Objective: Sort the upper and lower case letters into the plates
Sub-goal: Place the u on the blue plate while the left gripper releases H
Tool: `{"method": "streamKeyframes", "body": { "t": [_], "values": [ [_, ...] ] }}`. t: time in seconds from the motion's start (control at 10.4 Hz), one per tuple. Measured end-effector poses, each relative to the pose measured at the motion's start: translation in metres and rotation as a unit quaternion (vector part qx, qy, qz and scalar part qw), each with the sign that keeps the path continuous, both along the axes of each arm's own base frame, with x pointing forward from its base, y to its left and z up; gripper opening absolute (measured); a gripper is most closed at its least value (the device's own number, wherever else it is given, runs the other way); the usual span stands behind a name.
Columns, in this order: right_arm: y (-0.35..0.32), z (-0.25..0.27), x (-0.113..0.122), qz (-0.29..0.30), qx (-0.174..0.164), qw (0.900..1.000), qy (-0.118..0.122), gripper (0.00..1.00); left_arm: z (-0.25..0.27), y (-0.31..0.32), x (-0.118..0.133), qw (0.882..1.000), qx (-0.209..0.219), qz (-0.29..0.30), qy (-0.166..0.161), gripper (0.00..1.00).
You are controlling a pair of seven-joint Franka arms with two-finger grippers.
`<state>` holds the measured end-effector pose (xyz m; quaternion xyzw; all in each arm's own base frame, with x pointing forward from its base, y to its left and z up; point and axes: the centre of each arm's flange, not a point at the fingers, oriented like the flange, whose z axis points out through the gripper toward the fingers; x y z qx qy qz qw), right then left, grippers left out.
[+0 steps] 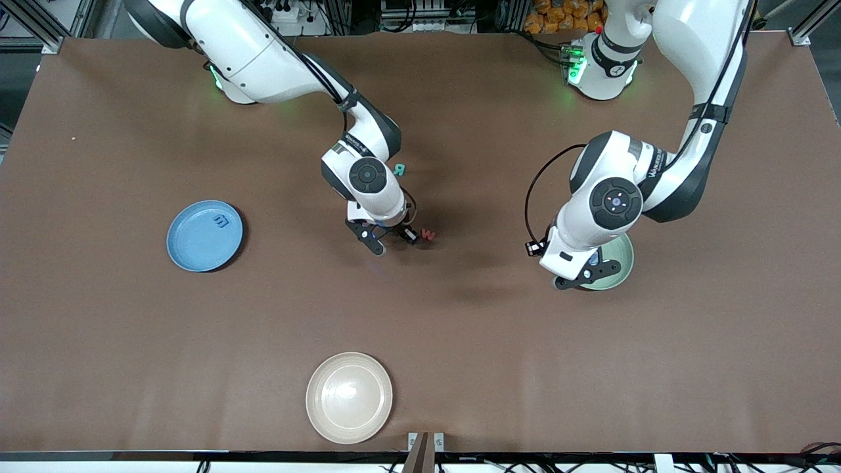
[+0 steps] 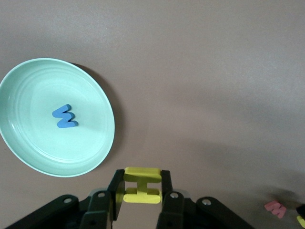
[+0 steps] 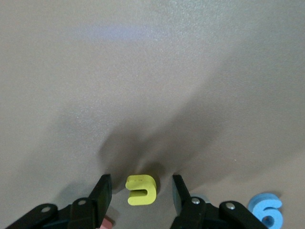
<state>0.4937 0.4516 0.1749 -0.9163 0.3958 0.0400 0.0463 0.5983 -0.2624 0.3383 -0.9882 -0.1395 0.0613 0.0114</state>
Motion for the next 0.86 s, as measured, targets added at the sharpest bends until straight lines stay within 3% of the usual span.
{"method": "streamKeyframes", "body": {
  "t": [0.1,0.19,0.29,0.38,0.48,0.86],
  "values": [
    [0.000,0.000,0.000,0.000,-0.001,1.000,0.001,0.57,-0.013,0.024,0.001,0.999,0.035,-0.036,0.008,0.35],
    [0.001,0.001,0.000,0.000,-0.001,1.000,0.001,0.52,-0.048,0.093,0.001,0.996,0.062,-0.056,0.041,0.35],
    [0.002,0.002,0.000,0.001,-0.001,1.000,0.001,0.42,-0.074,0.161,0.000,0.995,0.055,-0.051,0.066,0.35],
    [0.003,0.002,0.000,0.001,-0.001,1.000,0.000,0.40,-0.084,0.191,-0.002,0.995,0.050,-0.047,0.075,0.35],
    [0.004,0.005,0.001,0.000,0.001,1.000,-0.002,0.27,-0.084,0.192,-0.003,0.995,0.049,-0.049,0.075,0.35],
    [0.005,0.004,0.001,0.001,0.001,1.000,-0.002,0.27,-0.079,0.161,-0.007,0.994,0.050,-0.069,0.070,0.35]
  ]
}}
